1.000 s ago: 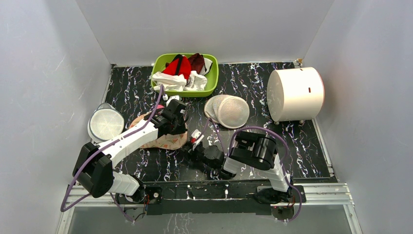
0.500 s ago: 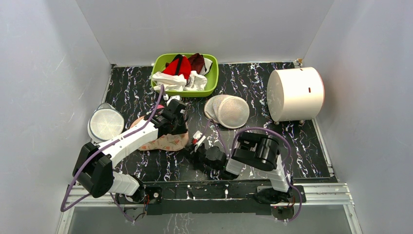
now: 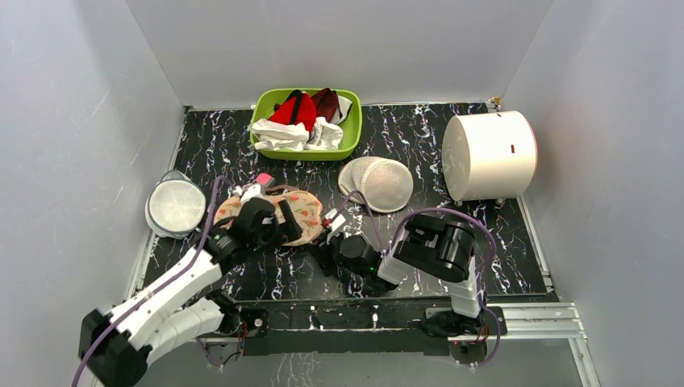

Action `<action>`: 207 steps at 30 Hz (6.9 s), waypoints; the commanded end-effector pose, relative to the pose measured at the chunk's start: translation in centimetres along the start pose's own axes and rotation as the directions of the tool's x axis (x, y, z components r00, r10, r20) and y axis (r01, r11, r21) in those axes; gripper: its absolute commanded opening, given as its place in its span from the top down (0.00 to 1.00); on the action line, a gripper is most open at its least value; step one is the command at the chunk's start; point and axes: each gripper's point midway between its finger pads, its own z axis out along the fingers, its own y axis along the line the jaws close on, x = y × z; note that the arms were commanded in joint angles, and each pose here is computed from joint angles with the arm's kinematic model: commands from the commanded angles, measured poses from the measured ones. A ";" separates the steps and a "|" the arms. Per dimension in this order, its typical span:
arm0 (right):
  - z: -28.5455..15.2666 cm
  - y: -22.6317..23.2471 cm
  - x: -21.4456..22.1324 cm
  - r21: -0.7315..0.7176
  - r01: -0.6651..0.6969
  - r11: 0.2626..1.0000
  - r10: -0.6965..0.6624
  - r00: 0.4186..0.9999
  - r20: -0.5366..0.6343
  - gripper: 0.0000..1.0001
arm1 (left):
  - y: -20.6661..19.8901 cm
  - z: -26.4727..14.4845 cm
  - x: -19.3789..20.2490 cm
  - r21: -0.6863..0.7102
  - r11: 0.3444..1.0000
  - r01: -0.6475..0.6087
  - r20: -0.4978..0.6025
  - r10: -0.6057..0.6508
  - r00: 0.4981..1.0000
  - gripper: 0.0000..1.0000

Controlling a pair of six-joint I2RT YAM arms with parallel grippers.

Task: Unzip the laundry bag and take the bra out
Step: Unzip the laundry bag at the center of the board.

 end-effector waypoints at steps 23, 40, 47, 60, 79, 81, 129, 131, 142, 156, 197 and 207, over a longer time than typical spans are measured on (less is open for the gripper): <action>-0.1 1.8 -3.4 -0.070 -0.088 0.994 0.091 0.995 0.035 1.00 | 0.5 5.3 3.8 -0.041 0.804 0.593 -0.037 -0.595 0.803 0.85; -2.4 -5.8 -1.5 0.122 -0.019 0.992 0.037 0.988 -0.147 1.00 | 3.6 4.5 5.8 -0.088 0.941 0.328 -0.090 -0.335 0.938 1.00; -4.6 -3.5 -0.9 -0.047 0.007 0.999 -0.017 0.977 -0.212 1.00 | 1.3 5.2 6.8 0.038 0.991 0.131 -0.213 -0.120 0.970 1.00; -8.0 -0.9 -0.3 -0.161 -0.118 0.980 0.079 0.971 -0.227 1.00 | 1.8 5.8 4.3 -0.010 0.969 -0.246 -0.236 0.237 0.943 1.00; -5.1 2.5 -2.2 -0.241 -0.245 0.939 0.205 0.962 -0.181 1.00 | -4.2 4.3 7.6 0.280 0.901 0.332 -0.314 -0.241 0.918 0.34; -5.2 2.8 -2.0 -0.243 -0.244 0.939 0.202 0.962 -0.184 1.00 | -4.4 4.8 7.6 0.280 0.895 0.347 -0.317 -0.255 0.913 0.43; -4.8 2.9 -2.9 -0.283 -0.257 0.924 0.206 0.959 -0.196 1.00 | 2.0 0.6 5.1 0.075 0.981 0.180 -0.186 -0.163 0.969 0.19; -4.6 2.8 -2.9 -0.279 -0.260 0.925 0.210 0.958 -0.195 1.00 | 1.4 0.5 5.3 0.102 0.972 0.212 -0.200 -0.188 0.962 0.19; -4.8 3.6 -3.1 -0.299 -0.272 0.915 0.221 0.956 -0.194 1.00 | -1.8 2.1 5.8 0.185 0.953 0.241 -0.247 -0.192 0.950 0.18; -5.0 4.4 -2.6 -0.305 -0.279 0.911 0.222 0.953 -0.209 1.00 | 0.1 4.1 7.0 0.044 0.984 0.172 -0.209 -0.159 0.965 0.64; -3.8 2.1 -3.0 -0.256 -0.326 0.910 0.259 0.929 -0.265 1.00 | -0.4 -0.3 4.3 0.086 0.992 0.094 -0.187 -0.077 0.979 0.26; -2.6 2.6 -4.9 -0.272 -0.345 0.898 0.292 0.931 -0.218 1.00 | -0.2 0.6 5.8 0.088 0.939 0.332 -0.187 -0.312 0.932 0.13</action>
